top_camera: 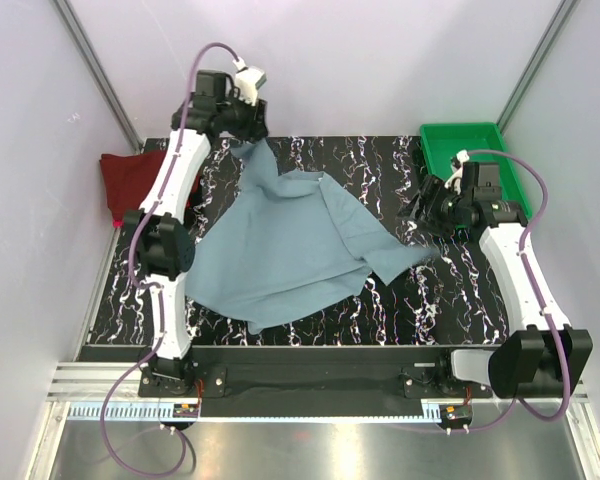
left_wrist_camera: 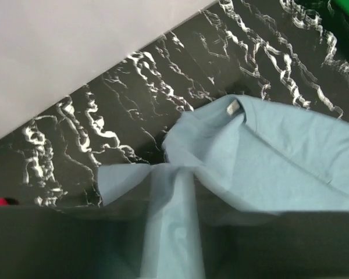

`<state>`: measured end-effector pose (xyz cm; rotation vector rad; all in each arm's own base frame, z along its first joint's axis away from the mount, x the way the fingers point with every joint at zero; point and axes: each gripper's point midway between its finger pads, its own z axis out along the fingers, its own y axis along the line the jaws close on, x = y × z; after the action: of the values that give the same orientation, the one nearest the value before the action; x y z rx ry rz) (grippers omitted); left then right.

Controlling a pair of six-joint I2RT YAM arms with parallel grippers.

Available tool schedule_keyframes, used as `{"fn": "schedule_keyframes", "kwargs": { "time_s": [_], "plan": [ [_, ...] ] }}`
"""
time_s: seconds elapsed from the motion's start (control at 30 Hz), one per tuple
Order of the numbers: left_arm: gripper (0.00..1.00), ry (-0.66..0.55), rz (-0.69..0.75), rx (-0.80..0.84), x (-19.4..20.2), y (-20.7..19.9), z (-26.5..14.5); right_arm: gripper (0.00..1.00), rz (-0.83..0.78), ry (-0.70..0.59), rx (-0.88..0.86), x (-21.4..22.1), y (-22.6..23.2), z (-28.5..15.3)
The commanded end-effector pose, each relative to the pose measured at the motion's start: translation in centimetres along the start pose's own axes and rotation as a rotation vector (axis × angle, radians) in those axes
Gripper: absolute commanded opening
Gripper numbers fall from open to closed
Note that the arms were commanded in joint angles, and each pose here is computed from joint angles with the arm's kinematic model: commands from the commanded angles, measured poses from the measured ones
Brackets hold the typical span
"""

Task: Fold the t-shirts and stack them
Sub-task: Flatten the tshirt out

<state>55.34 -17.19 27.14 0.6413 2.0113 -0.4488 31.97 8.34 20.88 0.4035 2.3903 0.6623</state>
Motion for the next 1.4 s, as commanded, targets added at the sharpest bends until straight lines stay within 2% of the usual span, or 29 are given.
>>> {"fn": "schedule_keyframes", "kwargs": {
  "time_s": [0.0, 0.1, 0.23, 0.3, 0.33, 0.37, 0.4, 0.43, 0.47, 0.5, 0.53, 0.57, 0.7, 0.77, 0.8, 0.83, 0.93, 1.2, 1.37],
  "plan": [
    [0.58, -0.004, 0.056, -0.018, -0.4, -1.1, 1.7, 0.73, -0.109, -0.100, -0.096, -3.9, 2.8, -0.8],
    [0.70, -0.024, 0.062, -0.073, -1.4, -0.8, 2.4, 0.74, -0.199, -0.159, -0.173, -7.4, 5.7, -1.5],
    [0.74, -0.095, 0.105, -0.135, -5.2, -1.8, -1.7, 0.71, -0.292, -0.137, -0.170, -9.9, 5.7, 1.0],
    [0.73, -0.056, 0.057, -0.100, -3.9, -3.2, -3.7, 0.66, -0.378, -0.161, -0.157, -11.6, 5.7, 1.8],
    [0.73, -0.036, 0.042, -0.060, -3.1, -4.1, -4.2, 0.65, -0.398, -0.129, -0.142, -11.8, 5.0, 3.7],
    [0.73, 0.051, -0.020, -0.035, 0.6, -4.8, -3.7, 0.65, -0.434, -0.123, -0.135, -12.1, 5.0, 4.5],
    [0.73, 0.059, -0.047, -0.022, 1.0, -5.9, -5.6, 0.66, -0.513, -0.133, -0.143, -12.9, 6.0, 4.8],
    [0.72, 0.089, -0.077, 0.000, 2.5, -6.4, -6.0, 0.67, -0.555, -0.090, -0.139, -12.6, 5.7, 7.1],
    [0.72, 0.172, -0.145, 0.007, 6.2, -7.0, -5.9, 0.67, -0.630, -0.074, -0.147, -12.6, 5.9, 7.9],
    [0.71, 0.159, -0.171, -0.005, 6.3, -7.3, -7.3, 0.67, -0.669, -0.079, -0.157, -13.3, 7.0, 8.0],
    [0.70, 0.175, -0.219, -0.025, 7.6, -6.8, -7.7, 0.67, -0.688, -0.026, -0.165, -12.4, 7.3, 10.2],
    [0.70, 0.237, -0.303, -0.036, 10.7, -7.1, -7.8, 0.67, -0.703, -0.013, -0.175, -12.2, 7.7, 11.0],
    [0.67, 0.277, -0.363, -0.058, 13.8, -7.3, -10.0, 0.68, -0.778, 0.022, -0.251, -11.5, 11.5, 14.0],
    [0.65, 0.315, -0.445, 0.001, 15.6, -8.5, -10.6, 0.68, -0.772, 0.123, -0.280, -8.9, 11.8, 17.0],
    [0.65, 0.318, -0.462, 0.012, 15.8, -8.9, -11.0, 0.68, -0.768, 0.106, -0.300, -9.5, 13.0, 17.2],
    [0.65, 0.334, -0.481, 0.025, 16.4, -9.3, -11.1, 0.68, -0.735, 0.151, -0.315, -8.5, 12.5, 19.0],
    [0.64, 0.397, -0.536, 0.024, 18.9, -10.1, -11.3, 0.69, -0.696, 0.170, -0.315, -7.7, 12.6, 21.0],
    [0.64, 0.526, -0.663, 0.025, 24.3, -10.6, -10.2, 0.71, -0.599, 0.362, -0.325, -2.1, 9.2, 24.6],
    [0.64, 0.573, -0.702, 0.037, 25.1, -10.0, -8.3, 0.71, -0.514, 0.438, -0.409, -0.1, 9.6, 25.8]
  ]
}}
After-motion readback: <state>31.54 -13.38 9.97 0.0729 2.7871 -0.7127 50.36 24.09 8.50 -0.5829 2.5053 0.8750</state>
